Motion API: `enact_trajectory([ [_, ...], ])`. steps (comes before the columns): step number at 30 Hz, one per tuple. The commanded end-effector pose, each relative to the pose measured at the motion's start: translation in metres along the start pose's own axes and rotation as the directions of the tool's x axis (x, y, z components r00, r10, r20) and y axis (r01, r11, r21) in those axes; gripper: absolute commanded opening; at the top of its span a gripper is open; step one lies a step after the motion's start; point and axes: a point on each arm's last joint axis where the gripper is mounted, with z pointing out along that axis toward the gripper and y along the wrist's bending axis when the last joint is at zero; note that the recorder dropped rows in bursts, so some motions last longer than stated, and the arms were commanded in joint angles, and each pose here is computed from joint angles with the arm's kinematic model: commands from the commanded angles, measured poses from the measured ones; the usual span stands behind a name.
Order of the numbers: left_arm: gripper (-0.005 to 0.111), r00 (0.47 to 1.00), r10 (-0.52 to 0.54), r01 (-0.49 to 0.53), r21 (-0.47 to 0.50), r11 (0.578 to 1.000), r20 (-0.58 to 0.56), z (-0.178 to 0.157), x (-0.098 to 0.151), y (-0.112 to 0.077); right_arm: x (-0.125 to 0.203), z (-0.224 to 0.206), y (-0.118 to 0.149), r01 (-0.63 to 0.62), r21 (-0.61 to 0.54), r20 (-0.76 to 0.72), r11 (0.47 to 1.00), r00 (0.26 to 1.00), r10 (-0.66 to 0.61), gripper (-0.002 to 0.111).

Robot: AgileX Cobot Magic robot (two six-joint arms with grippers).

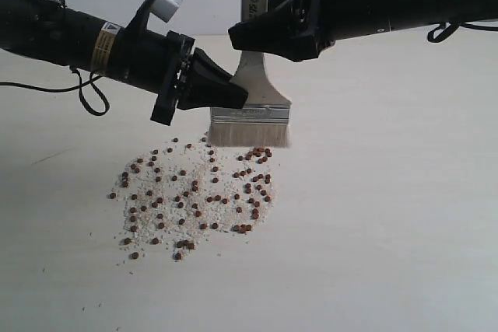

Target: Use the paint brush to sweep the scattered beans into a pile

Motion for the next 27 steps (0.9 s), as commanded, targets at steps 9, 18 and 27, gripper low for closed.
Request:
enact_trajectory([
  [9, 0.0, 1.0, 0.0, 0.0, 0.013, 1.0, 0.018, 0.0018, -0.0066, -0.0034, 0.0009, 0.0001, -0.0034, -0.043, 0.03, -0.025, 0.999, 0.999, 0.044, 0.047],
  [18, 0.0, 1.0, 0.0, 0.0, 0.013, 1.0, 0.018, 0.0018, -0.0066, -0.0034, 0.0012, 0.0001, -0.0046, -0.045, 0.044, -0.028, 0.998, 0.999, 0.046, 0.024],
  [27, 0.0, 1.0, 0.0, 0.0, 0.013, 1.0, 0.018, 0.0018, -0.0066, -0.0034, 0.0029, -0.0004, -0.0102, -0.041, 0.106, -0.044, 0.994, 0.998, 0.045, 0.0],
])
